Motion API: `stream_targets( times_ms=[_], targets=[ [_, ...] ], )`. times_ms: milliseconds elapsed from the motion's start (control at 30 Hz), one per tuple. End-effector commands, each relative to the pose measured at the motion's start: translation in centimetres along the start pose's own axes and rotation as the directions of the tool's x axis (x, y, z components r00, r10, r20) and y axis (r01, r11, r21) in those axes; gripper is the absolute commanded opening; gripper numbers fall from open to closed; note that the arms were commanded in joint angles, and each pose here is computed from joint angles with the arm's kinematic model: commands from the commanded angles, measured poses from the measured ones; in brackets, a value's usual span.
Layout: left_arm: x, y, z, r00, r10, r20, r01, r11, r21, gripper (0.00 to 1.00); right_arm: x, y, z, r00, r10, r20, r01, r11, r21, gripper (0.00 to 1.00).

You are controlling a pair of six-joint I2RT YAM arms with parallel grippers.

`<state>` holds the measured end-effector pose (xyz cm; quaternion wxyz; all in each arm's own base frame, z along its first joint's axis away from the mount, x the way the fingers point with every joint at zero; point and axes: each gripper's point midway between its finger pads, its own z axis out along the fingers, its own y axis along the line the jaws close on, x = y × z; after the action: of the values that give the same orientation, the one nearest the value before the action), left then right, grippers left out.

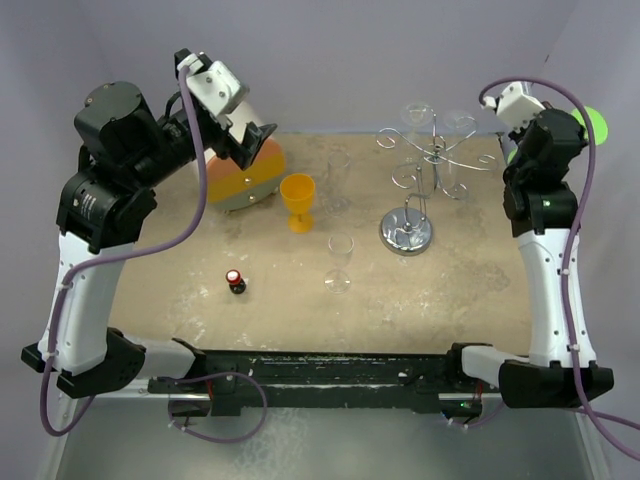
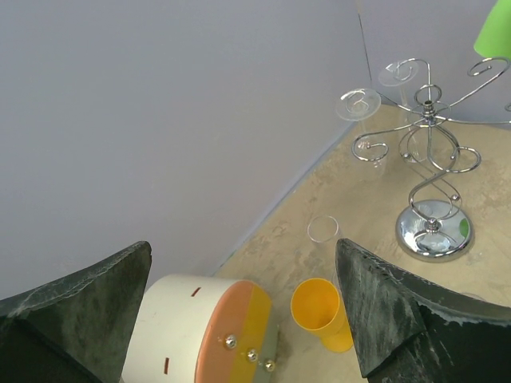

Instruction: Place the wine glass upside down on the wine glass rack

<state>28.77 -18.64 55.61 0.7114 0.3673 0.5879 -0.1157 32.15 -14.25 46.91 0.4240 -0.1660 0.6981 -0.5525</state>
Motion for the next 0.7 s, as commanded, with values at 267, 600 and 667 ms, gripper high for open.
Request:
stream_targets(
  times_ms=[267, 600, 667],
  targets=[
    [-1.6, 0.4, -1.5, 0.998, 0.001, 0.060, -0.001, 1.000, -0.005, 0.99, -3.2, 6.0, 0.5, 0.920, -0.288, 0.264, 0.357, 0.895, -0.268, 0.00],
    [-1.6, 0.4, -1.7, 0.998, -0.001, 0.060, 0.001, 1.000, -0.002, 0.99, -6.5, 8.6, -1.2, 0.833, -0.246, 0.496, 0.456, 0.813, -0.362, 0.00],
    [-1.6, 0.4, -1.7, 0.998, -0.003, 0.061, 0.003, 1.000, -0.001, 0.99, -7.1, 9.2, -1.6, 0.814, -0.224, 0.536, 0.468, 0.799, -0.376, 0.00]
  ],
)
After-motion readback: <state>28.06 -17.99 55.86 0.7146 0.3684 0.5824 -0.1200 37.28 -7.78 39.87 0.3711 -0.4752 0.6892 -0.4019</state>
